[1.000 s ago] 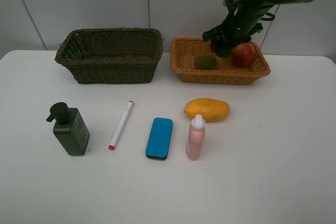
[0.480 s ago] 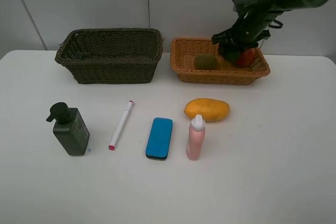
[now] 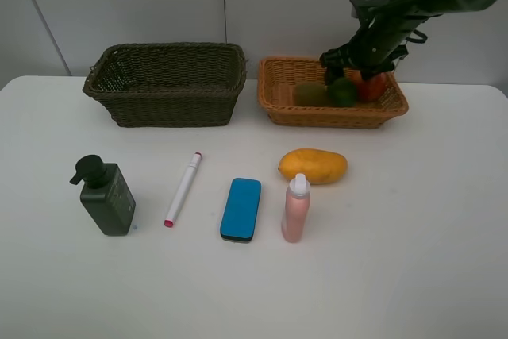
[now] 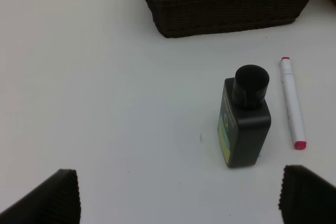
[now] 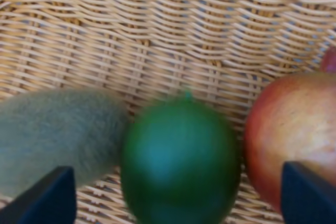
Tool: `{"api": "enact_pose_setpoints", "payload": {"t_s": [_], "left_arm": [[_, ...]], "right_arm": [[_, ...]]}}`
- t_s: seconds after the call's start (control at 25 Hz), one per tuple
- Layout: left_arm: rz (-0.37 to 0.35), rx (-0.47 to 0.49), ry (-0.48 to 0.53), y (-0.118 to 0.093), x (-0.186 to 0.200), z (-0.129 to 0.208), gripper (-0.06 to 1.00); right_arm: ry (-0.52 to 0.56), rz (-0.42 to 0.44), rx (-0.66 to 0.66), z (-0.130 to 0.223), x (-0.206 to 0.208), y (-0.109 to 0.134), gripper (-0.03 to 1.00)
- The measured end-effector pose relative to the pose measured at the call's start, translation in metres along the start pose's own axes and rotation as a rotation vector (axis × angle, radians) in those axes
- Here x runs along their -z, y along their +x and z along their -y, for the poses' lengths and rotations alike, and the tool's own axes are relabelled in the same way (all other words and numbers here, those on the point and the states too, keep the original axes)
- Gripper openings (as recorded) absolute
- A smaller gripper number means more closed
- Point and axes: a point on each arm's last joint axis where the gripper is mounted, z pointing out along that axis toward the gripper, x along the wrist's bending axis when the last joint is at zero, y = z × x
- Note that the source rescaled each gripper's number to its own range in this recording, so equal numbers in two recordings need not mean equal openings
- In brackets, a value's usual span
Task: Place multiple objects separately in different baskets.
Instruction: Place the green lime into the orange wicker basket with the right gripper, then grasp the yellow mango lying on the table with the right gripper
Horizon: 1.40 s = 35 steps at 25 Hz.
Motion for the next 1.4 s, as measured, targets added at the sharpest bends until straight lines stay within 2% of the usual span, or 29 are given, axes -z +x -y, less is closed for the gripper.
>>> {"api": "enact_pose_setpoints", "payload": {"t_s": [0.08,0.24,0.52,0.72,0.88,1.08,1.4], "left_arm": [[0.000,0.000,0.000,0.000,0.000,0.000,1.00],[0.000,0.000,0.000,0.000,0.000,0.000,1.00],[0.000,0.000,0.000,0.000,0.000,0.000,1.00],[0.000,0.000,0.000,0.000,0.000,0.000,1.00],[0.000,0.000,0.000,0.000,0.000,0.000,1.00],[0.000,0.000,0.000,0.000,0.000,0.000,1.00],[0.000,0.000,0.000,0.000,0.000,0.000,1.00]], "right_arm": [[-0.001,-0.010,-0.006,0.000,0.000,0.001,0.95],[0.000,-0.017,0.000,0.000,0.000,0.002,1.00],[0.022,-0.020,0.004,0.001,0.003,0.002,1.00],[0.014,-0.021,0.020,-0.003,0.020,0.002,1.00],[0.018,-0.043,0.094,-0.007,0.038,0.003,1.00],[0.064,-0.146,0.193,-0.003,0.050,0.012,1.00],[0.230,-0.319,0.523,0.015,0.063,0.040,1.00]]}}
